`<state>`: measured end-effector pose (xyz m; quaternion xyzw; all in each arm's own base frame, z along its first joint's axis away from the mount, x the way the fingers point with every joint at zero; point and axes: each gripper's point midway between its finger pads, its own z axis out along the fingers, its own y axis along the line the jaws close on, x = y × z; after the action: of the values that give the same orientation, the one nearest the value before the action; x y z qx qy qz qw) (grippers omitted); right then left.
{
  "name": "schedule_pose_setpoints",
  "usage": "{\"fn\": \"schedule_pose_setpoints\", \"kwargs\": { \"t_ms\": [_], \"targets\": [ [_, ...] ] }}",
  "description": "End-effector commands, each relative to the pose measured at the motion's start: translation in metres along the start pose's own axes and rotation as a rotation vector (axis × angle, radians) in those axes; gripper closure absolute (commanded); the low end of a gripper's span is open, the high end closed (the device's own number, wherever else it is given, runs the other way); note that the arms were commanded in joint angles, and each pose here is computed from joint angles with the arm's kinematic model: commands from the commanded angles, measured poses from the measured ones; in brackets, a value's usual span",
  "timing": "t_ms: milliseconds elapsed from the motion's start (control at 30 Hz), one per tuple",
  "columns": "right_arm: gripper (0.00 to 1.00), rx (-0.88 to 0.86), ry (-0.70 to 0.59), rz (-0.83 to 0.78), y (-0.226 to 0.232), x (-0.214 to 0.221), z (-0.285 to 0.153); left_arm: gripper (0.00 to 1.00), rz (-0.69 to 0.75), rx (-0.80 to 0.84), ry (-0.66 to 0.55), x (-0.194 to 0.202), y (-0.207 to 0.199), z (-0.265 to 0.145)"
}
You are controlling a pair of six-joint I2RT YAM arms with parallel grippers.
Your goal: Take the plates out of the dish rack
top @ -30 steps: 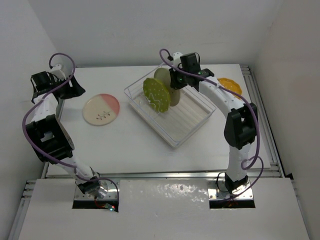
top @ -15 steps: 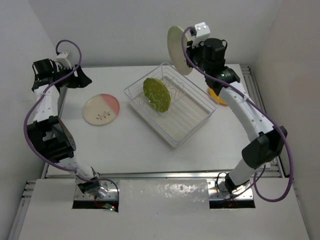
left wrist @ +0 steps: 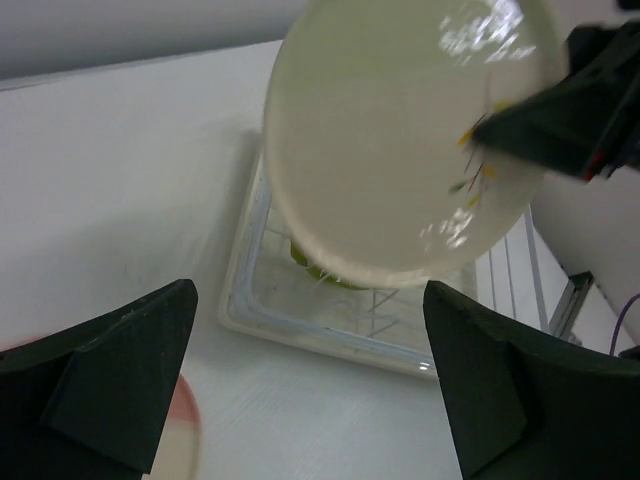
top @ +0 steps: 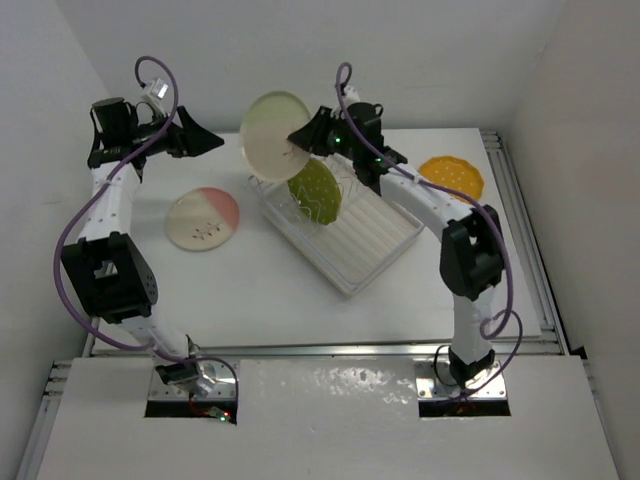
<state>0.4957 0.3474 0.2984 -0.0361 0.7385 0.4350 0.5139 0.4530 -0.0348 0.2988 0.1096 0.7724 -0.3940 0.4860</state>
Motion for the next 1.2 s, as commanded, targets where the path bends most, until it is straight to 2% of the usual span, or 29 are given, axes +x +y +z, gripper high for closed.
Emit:
{"fn": "schedule_pose_setpoints", "kwargs": {
  "t_ms": [0,133,200,367,467,533,600,667,700,733,833,933,1000,1067,1100,1167],
  "targets": [
    [1.00,-0.365,-0.132,0.128,0.106,-0.056,-0.009,0.06,-0.057,-0.016,-0.057,-0.012,-0.007,0.001],
    [1.00,-0.382,-0.065,0.167,0.117,-0.028,0.004,0.09,-0.151,-0.202,-0.001,0.016,0.030,0.010],
    [1.00,-0.376,-0.040,0.182,0.113,-0.016,0.008,0.11,-0.208,-0.227,0.015,0.027,0.037,0.012],
    [1.00,-0.402,0.008,0.274,0.110,0.003,0.009,0.15,-0.266,-0.195,-0.037,0.021,0.033,0.019],
    [1.00,-0.422,0.000,0.301,0.111,0.004,0.007,0.16,-0.271,-0.211,-0.024,0.026,0.037,0.021],
    [1.00,-0.422,0.000,0.305,0.111,0.005,0.006,0.21,-0.286,-0.194,-0.007,0.032,0.035,0.022],
    [1.00,-0.422,0.011,0.321,0.108,0.010,0.008,0.34,-0.339,-0.127,-0.004,0.035,0.023,0.025],
    [1.00,-0.443,0.018,0.344,0.110,0.011,0.008,0.46,-0.316,0.003,-0.039,0.022,0.000,0.025],
    [1.00,-0.447,0.035,0.354,0.109,0.017,0.010,0.50,-0.375,0.073,-0.029,0.026,-0.013,0.024],
    [1.00,-0.457,0.041,0.370,0.110,0.017,0.010,0.60,-0.330,0.116,-0.061,0.014,-0.022,0.022],
    [1.00,-0.453,0.064,0.388,0.107,0.024,0.011,0.77,-0.359,0.197,-0.035,0.016,-0.039,0.018],
    [1.00,-0.427,0.089,0.393,0.101,0.033,0.012,1.00,-0.364,0.220,-0.023,0.013,-0.047,0.012],
    [0.98,-0.405,0.101,0.377,0.097,0.036,0.014,1.00,-0.377,0.218,-0.025,0.011,-0.046,0.007],
    [0.82,-0.361,0.124,0.368,0.090,0.041,0.015,1.00,-0.387,0.210,-0.033,0.009,-0.045,0.002],
    [0.56,-0.350,0.123,0.338,0.088,0.043,0.016,1.00,-0.379,0.194,-0.053,0.004,-0.043,-0.004],
    [0.35,-0.323,0.132,0.315,0.085,0.044,0.013,1.00,-0.391,0.172,-0.075,0.002,-0.037,-0.011]
  ]
}}
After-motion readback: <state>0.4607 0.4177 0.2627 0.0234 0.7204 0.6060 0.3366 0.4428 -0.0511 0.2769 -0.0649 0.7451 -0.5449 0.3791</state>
